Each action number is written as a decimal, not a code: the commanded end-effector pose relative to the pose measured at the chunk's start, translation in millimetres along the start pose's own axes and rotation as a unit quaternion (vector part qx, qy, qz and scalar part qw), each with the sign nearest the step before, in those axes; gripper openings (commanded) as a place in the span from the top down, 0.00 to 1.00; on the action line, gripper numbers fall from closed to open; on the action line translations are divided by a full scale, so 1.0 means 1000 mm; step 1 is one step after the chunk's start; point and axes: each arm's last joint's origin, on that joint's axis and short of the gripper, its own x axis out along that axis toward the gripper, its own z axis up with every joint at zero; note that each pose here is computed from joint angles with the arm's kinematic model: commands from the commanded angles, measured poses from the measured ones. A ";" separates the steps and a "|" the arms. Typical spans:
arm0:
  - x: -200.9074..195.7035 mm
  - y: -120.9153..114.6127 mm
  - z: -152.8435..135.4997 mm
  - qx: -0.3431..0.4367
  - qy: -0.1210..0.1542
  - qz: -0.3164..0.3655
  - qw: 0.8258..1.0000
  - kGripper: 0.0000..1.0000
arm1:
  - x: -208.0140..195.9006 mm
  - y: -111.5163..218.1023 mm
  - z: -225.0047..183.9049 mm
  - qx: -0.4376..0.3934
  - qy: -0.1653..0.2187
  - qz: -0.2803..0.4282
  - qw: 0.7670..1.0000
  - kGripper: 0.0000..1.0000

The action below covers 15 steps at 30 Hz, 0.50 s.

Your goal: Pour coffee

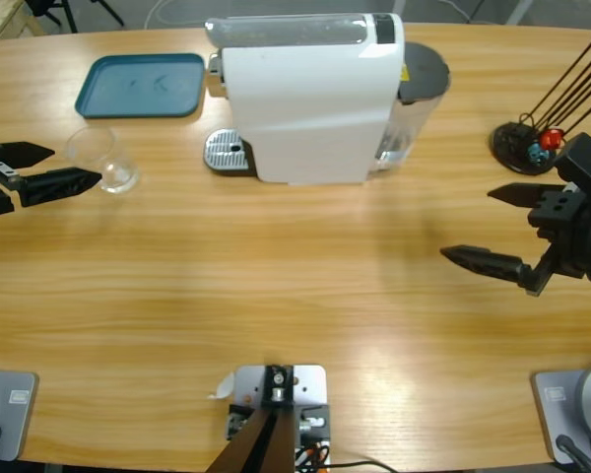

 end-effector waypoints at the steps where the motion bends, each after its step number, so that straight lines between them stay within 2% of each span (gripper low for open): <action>1: 0.006 -0.001 -0.010 0.004 0.019 -0.008 1.000 0.04 | 0.004 0.001 0.002 -0.009 0.015 0.005 1.000 0.00; 11: 0.008 -0.001 -0.007 0.002 0.016 -0.008 1.000 0.05 | 0.003 0.002 0.002 -0.009 0.013 0.008 1.000 0.00; 14: -0.004 -0.008 0.010 -0.018 -0.022 -0.035 0.999 0.13 | 0.002 0.002 0.002 -0.009 0.010 0.011 1.000 0.00; 15: -0.011 -0.015 0.021 -0.047 -0.020 -0.050 0.997 0.14 | 0.002 0.002 0.002 -0.009 0.009 0.011 1.000 0.00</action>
